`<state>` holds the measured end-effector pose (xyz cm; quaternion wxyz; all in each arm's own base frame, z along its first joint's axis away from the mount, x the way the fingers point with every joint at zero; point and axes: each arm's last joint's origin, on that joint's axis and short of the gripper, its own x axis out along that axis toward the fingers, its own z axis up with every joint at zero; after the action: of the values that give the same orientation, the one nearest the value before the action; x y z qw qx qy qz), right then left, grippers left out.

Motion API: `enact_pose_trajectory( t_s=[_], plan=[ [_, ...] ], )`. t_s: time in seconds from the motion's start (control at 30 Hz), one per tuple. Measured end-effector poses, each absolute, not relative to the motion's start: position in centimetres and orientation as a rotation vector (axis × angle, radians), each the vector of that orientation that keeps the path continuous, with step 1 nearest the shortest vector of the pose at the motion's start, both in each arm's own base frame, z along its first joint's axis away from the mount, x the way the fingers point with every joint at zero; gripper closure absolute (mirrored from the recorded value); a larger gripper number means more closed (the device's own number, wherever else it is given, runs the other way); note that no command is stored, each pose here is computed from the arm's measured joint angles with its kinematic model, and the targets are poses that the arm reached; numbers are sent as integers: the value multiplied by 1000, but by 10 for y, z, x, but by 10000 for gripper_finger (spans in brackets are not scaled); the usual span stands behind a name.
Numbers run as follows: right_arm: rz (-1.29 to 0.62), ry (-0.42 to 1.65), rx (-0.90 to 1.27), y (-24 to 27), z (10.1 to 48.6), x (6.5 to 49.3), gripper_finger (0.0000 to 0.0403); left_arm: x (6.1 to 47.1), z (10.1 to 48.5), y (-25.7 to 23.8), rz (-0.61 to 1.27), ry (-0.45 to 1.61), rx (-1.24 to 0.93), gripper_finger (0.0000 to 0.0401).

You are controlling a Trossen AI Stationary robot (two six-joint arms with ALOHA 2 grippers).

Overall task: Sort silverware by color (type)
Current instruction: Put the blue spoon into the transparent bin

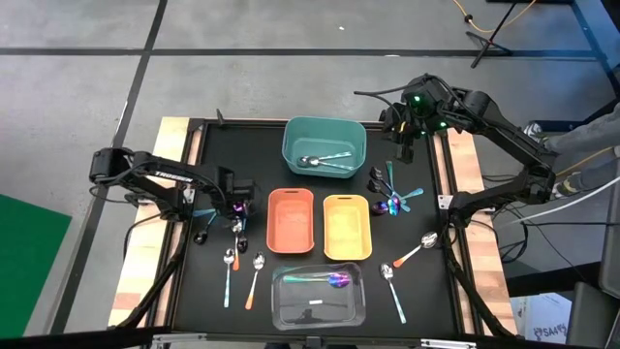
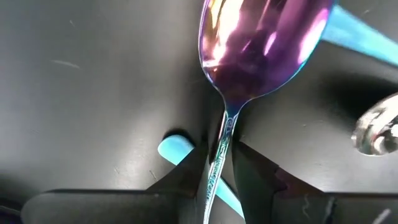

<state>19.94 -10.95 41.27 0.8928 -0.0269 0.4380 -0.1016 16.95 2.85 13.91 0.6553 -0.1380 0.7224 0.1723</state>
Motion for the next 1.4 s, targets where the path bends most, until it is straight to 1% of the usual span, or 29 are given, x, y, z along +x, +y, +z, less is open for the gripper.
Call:
enact_pose_trajectory(
  t_s=[0.3, 0.53, 0.73, 0.87, 0.93, 1.07, 1.23, 1.4],
  plan=[
    [-211, 909, -56, -110, 413, 199, 313, 172, 133, 29, 393, 1680, -312, 339],
    [-211, 909, -56, -110, 413, 199, 313, 172, 133, 29, 392, 1681, -315, 391],
    [-211, 909, -56, -110, 413, 199, 313, 172, 134, 29, 392, 1670, -316, 388],
    [-211, 909, -56, -110, 413, 199, 313, 179, 144, 30, 396, 1621, -311, 395],
    [-211, 910, -56, -110, 413, 199, 313, 187, 154, 32, 395, 1570, -312, 396],
    [-211, 910, -55, -110, 413, 199, 313, 199, 174, 33, 385, 1529, -313, 397],
    [-211, 910, -56, -110, 413, 199, 313, 221, 217, 32, 359, 1439, -305, 398],
    [-208, 908, -63, -110, 413, 200, 313, 245, 270, 25, 332, 1237, -325, 399]
  ],
)
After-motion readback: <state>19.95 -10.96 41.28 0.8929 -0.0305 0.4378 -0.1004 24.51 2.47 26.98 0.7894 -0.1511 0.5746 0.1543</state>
